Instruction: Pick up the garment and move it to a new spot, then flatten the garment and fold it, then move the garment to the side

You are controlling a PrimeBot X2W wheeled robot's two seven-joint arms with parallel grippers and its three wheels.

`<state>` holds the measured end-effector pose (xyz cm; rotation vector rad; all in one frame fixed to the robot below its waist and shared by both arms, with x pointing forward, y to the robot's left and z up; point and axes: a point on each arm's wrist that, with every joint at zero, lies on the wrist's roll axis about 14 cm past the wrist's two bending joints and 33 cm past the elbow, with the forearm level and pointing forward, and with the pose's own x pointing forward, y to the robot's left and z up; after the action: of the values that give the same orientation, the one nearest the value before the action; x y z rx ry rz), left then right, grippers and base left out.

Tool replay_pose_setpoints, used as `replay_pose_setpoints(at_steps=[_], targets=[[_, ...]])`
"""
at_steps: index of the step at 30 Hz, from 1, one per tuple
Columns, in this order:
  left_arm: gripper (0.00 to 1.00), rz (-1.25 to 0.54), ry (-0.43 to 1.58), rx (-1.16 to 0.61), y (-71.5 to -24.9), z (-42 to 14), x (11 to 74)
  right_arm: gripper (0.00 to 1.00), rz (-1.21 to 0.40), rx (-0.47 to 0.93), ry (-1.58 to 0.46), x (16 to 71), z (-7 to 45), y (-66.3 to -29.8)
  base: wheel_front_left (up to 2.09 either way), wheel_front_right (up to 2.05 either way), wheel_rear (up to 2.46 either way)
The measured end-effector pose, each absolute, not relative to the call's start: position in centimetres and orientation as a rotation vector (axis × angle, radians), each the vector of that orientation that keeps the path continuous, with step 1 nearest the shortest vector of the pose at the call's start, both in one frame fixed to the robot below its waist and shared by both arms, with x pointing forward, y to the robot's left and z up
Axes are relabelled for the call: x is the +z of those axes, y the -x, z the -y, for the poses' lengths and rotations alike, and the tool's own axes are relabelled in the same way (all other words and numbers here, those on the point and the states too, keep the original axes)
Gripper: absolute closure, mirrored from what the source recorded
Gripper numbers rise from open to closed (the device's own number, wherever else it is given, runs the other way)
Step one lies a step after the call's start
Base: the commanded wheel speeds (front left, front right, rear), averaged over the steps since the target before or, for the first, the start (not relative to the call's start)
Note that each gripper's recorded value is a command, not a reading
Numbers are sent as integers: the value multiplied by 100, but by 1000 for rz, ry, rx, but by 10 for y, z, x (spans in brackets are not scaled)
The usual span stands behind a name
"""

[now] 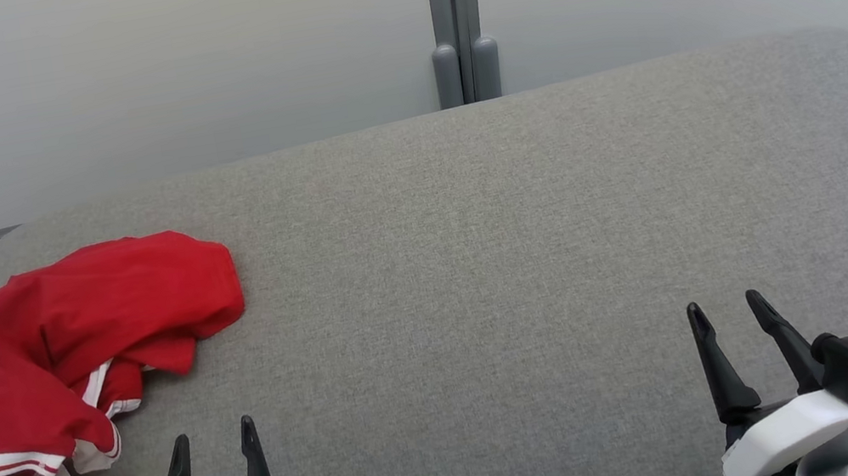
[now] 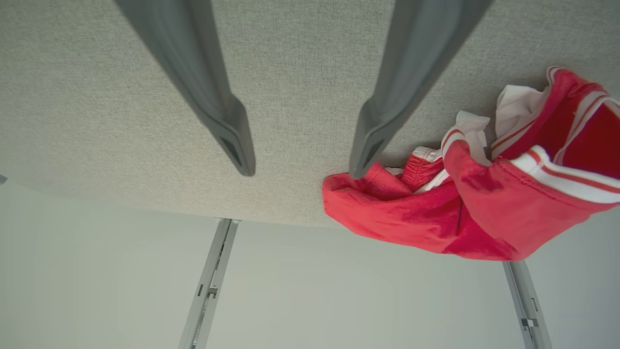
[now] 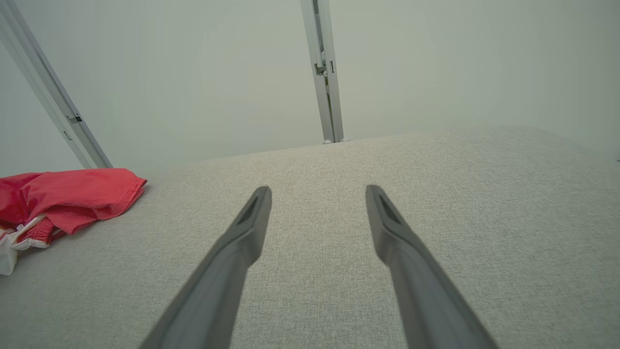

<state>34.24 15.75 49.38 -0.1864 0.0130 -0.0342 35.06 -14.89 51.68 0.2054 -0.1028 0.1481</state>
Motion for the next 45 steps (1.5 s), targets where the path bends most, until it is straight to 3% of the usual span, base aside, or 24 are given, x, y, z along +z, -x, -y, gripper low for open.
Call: replay_pose_setpoints(at_steps=[37,45], targets=[[0,-24,107,-22,-336,-163,489,0,111,164,-114,517,145,-353,0,0,0],[0,-22,103,47,-327,-186,490,0,89,234,-132,512,121,-356,0,0,0]])
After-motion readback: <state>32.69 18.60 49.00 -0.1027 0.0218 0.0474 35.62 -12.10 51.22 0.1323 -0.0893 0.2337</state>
